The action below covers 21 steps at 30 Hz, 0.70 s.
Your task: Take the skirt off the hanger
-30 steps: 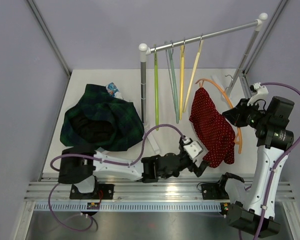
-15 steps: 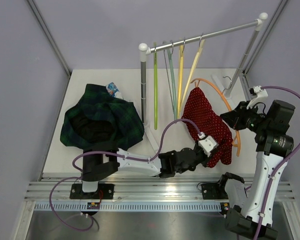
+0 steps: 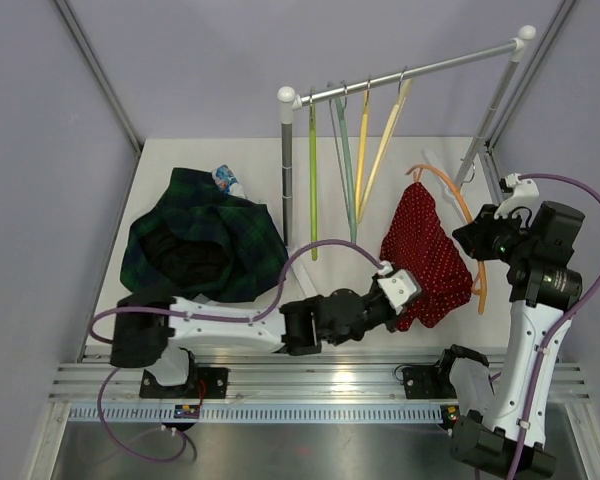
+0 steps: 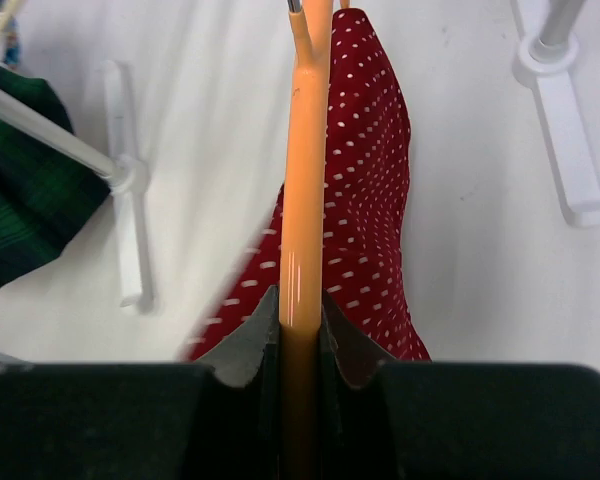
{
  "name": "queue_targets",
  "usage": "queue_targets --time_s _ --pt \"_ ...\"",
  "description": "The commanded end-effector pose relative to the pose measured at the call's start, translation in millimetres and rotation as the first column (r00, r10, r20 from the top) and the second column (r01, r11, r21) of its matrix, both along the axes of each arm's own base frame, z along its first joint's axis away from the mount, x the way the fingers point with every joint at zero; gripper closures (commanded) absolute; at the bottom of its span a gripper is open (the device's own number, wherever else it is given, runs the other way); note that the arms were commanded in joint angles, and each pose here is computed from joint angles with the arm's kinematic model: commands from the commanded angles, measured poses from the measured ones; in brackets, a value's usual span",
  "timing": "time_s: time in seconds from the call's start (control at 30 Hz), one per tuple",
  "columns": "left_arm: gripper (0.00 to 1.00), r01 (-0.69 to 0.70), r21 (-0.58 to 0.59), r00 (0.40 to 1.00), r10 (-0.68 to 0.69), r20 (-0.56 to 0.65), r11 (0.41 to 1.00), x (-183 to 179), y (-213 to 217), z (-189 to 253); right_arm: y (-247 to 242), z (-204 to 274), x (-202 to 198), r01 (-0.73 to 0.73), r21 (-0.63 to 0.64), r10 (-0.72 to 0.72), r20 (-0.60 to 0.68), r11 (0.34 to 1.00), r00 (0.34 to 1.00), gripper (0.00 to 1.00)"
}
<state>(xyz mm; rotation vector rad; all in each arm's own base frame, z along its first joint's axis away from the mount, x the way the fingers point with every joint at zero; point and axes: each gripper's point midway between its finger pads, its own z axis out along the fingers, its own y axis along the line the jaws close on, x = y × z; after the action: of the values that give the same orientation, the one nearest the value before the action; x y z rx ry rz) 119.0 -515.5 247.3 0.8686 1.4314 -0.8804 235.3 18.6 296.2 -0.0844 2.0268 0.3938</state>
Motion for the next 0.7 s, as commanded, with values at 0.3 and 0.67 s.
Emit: queue_targets --time_s 0.3,0.67 --pt "1.0 -0.117 -0.011 0.981 0.117 0.155 0.993 -1.0 132.0 81.7 -66.4 -11.9 52.0 0.188 -0.205 -0.17 0.105 0.96 0.98 1.0" --pt "1.0 -0.245 0.008 0.946 0.237 0.219 0.97 16.2 194.7 87.0 -78.0 -16.8 68.1 0.182 -0.249 -0.158 0.111 0.951 0.981 1.0"
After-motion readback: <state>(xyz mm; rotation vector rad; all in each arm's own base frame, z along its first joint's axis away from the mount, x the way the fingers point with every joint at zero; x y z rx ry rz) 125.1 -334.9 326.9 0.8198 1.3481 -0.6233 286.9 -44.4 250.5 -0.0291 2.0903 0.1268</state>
